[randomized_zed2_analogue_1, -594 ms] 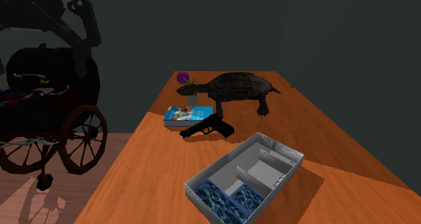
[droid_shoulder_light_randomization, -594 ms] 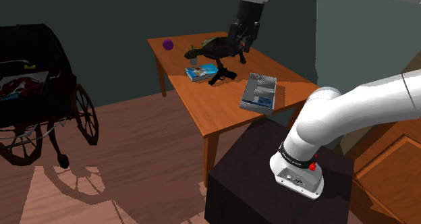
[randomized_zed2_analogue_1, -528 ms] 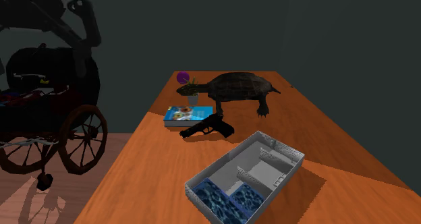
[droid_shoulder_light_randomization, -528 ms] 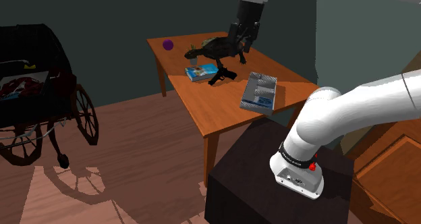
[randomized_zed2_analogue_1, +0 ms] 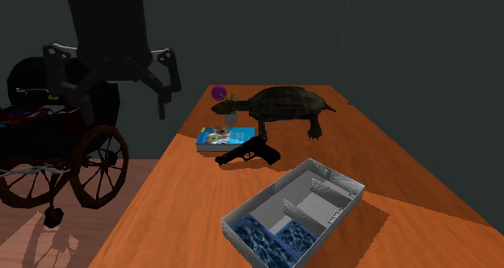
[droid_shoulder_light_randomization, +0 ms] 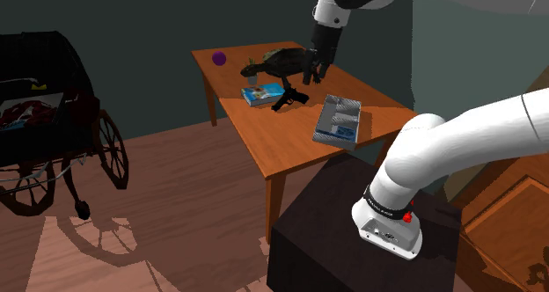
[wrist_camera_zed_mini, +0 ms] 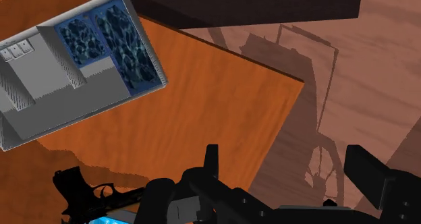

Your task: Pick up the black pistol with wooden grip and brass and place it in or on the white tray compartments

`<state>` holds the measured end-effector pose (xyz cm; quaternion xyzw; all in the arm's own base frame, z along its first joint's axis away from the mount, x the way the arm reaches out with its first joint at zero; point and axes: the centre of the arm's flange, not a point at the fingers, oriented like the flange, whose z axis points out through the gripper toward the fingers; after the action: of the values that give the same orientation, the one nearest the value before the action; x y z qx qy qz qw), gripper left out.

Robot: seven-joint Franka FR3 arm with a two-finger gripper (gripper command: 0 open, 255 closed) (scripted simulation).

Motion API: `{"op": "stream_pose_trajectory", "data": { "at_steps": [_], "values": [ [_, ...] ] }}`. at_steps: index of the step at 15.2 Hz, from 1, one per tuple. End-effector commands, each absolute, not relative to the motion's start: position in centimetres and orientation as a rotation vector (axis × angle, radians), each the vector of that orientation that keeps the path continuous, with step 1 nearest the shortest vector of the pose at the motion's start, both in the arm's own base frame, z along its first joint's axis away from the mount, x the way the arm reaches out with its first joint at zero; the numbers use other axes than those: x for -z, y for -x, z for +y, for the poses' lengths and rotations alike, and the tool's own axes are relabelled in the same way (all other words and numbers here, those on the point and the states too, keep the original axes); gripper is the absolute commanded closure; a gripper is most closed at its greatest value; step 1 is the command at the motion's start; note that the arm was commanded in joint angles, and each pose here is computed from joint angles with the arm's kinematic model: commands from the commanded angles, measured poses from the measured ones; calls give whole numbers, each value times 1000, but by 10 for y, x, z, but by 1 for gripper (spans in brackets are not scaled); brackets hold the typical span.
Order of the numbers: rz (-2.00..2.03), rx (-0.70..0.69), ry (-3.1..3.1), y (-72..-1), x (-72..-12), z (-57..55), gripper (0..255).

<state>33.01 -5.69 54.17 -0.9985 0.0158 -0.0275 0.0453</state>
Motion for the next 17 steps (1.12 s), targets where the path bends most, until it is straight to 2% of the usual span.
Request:
{"op": "stream_pose_trajectory", "data": {
  "at_steps": [1,17],
  "values": [
    [31,101,3058,-338,-525,-74,0],
    [-87,220,3110,-397,-399,-220,0]
  ]
}}
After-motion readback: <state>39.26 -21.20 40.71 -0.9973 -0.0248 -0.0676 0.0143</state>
